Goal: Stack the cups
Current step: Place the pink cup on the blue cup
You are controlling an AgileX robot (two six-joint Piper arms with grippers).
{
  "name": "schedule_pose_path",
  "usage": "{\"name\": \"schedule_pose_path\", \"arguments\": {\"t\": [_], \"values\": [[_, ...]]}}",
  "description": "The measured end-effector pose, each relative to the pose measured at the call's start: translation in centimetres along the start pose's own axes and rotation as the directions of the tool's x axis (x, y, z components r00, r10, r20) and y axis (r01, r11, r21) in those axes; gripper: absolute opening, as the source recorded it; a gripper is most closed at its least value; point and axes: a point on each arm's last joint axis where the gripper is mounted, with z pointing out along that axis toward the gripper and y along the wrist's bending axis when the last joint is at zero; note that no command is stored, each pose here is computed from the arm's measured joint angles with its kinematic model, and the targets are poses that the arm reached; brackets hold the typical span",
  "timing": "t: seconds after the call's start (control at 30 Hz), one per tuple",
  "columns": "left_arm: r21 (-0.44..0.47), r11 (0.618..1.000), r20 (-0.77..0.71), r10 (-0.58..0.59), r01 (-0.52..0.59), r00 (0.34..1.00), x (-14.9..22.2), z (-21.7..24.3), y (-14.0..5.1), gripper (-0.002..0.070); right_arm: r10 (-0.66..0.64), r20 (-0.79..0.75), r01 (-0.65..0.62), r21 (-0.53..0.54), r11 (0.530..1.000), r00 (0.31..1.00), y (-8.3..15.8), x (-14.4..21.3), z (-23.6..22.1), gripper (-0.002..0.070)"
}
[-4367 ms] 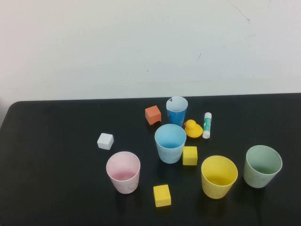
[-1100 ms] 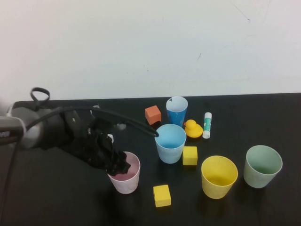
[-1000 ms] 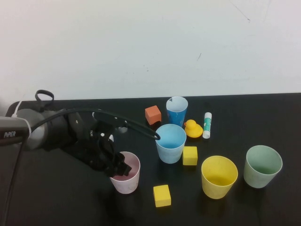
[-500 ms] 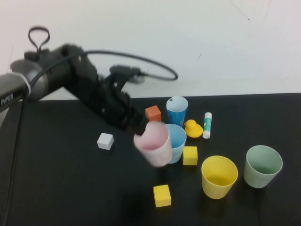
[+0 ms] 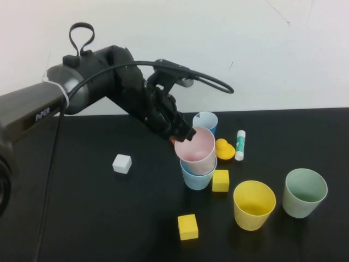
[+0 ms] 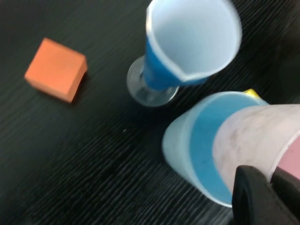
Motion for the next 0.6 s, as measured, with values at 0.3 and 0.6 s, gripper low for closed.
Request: {"name": "schedule_pose_path", "arguments": {"t": [0.3, 0.6], "values": [[-0.047, 0.999, 0.018, -0.004, 0.005, 1.000, 0.0, 0.8, 0.7, 0.0032, 0.000, 0.000, 0.000, 0.000, 1.000, 1.000, 0.0, 0.0, 0.0, -0.0003], [-0.067, 0.998, 0.057, -0.002, 0.006, 0.998, -1.3, -0.3, 0.6, 0.0233, -0.018, 0.060, 0.024, -0.109, 0.994, 0.998, 0.7, -0.7, -0.3, -0.0003]]}}
